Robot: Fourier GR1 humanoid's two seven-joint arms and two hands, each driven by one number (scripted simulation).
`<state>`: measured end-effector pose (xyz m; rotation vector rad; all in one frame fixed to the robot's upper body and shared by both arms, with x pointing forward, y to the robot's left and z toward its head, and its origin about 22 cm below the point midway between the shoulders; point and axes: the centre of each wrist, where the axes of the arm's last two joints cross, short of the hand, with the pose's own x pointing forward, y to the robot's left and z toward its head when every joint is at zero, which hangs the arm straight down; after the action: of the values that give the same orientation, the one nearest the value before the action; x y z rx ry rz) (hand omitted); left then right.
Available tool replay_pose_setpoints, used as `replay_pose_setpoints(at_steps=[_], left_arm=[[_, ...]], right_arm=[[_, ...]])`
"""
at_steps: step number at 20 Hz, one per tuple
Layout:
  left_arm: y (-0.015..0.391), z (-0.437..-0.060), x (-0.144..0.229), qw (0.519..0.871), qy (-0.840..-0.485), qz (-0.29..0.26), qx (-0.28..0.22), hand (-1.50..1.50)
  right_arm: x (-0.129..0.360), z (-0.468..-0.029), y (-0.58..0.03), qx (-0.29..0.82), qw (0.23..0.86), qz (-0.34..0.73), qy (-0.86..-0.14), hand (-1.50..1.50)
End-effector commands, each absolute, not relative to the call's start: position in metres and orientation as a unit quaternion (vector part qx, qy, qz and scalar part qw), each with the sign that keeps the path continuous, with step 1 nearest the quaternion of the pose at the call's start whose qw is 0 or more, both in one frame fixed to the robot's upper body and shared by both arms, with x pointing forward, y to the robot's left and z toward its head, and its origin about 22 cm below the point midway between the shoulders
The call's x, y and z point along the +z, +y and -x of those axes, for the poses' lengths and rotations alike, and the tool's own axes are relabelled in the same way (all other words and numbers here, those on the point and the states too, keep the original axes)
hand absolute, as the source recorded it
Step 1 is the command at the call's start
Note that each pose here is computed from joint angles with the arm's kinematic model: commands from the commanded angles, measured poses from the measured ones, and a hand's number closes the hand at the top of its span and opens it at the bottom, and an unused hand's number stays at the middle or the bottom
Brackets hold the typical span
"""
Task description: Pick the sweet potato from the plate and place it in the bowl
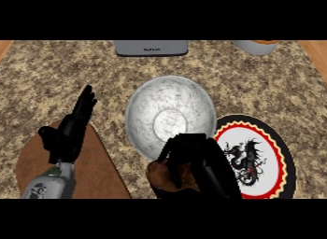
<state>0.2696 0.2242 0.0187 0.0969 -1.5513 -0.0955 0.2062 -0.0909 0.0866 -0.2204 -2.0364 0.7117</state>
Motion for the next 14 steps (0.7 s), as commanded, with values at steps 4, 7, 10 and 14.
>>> replay_pose_setpoints(at_steps=[4,7,10,14], left_arm=[[0.225,-0.273,0.026,0.705,-0.707,-0.040,-0.046,0.00],[0.213,-0.276,0.027,0.705,-0.706,-0.038,-0.050,0.00],[0.212,-0.277,0.029,0.700,-0.712,-0.027,-0.056,0.00],[0.216,-0.281,0.032,0.703,-0.709,-0.025,-0.061,0.00]], right_arm=[[0.145,-0.175,-0.057,0.244,0.478,0.159,-0.829,1.50],[0.164,-0.171,-0.047,0.229,0.495,0.179,-0.819,1.50],[0.186,-0.176,-0.036,0.224,0.498,0.236,-0.804,1.50],[0.226,-0.189,-0.017,0.208,0.520,0.270,-0.783,1.50]])
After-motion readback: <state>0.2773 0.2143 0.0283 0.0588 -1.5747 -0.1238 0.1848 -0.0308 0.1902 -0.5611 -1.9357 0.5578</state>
